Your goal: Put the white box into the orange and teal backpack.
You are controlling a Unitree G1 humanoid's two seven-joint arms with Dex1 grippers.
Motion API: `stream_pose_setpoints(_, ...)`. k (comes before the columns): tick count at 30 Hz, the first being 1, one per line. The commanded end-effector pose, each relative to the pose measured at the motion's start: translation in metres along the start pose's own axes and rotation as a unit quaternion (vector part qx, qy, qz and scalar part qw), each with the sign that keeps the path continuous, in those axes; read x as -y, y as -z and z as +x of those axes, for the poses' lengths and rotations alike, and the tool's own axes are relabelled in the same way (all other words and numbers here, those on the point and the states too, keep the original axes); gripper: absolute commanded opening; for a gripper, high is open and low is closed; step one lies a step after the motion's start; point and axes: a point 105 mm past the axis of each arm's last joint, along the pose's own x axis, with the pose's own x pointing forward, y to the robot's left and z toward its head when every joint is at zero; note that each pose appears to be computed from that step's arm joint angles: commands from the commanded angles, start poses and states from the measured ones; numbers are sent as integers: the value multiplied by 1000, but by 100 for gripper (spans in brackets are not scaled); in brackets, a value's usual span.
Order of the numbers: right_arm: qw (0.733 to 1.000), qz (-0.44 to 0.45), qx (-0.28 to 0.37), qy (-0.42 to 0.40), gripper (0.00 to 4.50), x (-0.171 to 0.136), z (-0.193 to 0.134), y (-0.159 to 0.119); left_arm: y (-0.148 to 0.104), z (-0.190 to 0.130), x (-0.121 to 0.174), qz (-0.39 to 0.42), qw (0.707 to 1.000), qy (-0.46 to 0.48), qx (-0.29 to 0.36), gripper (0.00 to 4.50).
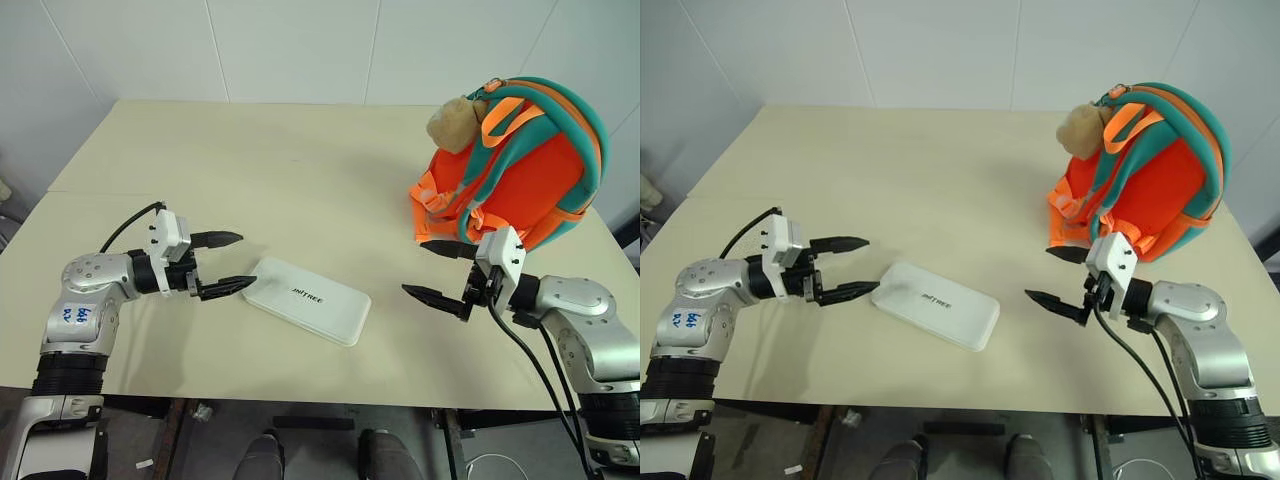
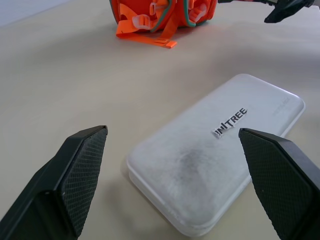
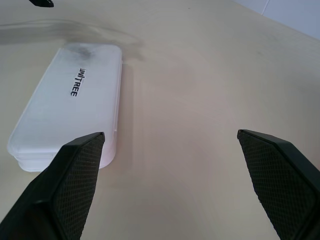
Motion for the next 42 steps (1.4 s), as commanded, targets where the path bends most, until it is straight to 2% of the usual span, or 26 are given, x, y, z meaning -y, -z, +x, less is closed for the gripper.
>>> stream_pose_setpoints(1, 1000, -23, 17, -11, 449, -1, 4, -18, -13, -5, -3, 25, 1000, -12, 12, 450)
stream_pose_setpoints(7, 1000, -9, 7, -28, 449, -11, 12, -9, -9, -6, -5, 26, 999, -24, 12, 450)
stream_pose_setpoints(10, 999, 16, -9, -52, 389, -28, 16, 0, 1, -17, -14, 33, 999, -34, -19, 389)
stream_pose_setpoints(14, 998, 26, -27, -59, 249, -43, 16, 11, 7, -29, -26, 51, 996, -57, -38, 256)
stream_pose_setpoints(18, 995, 39, -55, -70, 112, -57, 9, 40, 28, -38, -28, 60, 993, -78, -70, 129)
stream_pose_setpoints(21, 995, 47, -47, -76, 5, -62, 11, 41, 35, -36, -28, 45, 993, -92, -62, 30)
stream_pose_setpoints(22, 994, 52, -44, -83, 0, -65, 13, 40, 38, -32, -24, 43, 994, -78, -66, 2)
stream_pose_setpoints(26, 993, 53, -55, -93, 0, -75, 23, 53, 52, -9, -16, 27, 996, -57, -62, 2)
stream_pose_setpoints(31, 993, 57, -30, -98, 0, -85, 41, 48, 56, 7, -10, 21, 997, -34, -61, 2)
stream_pose_setpoints(42, 996, 38, -12, -85, 0, -75, 58, 40, 61, 28, -3, 7, 999, -4, -53, 2)
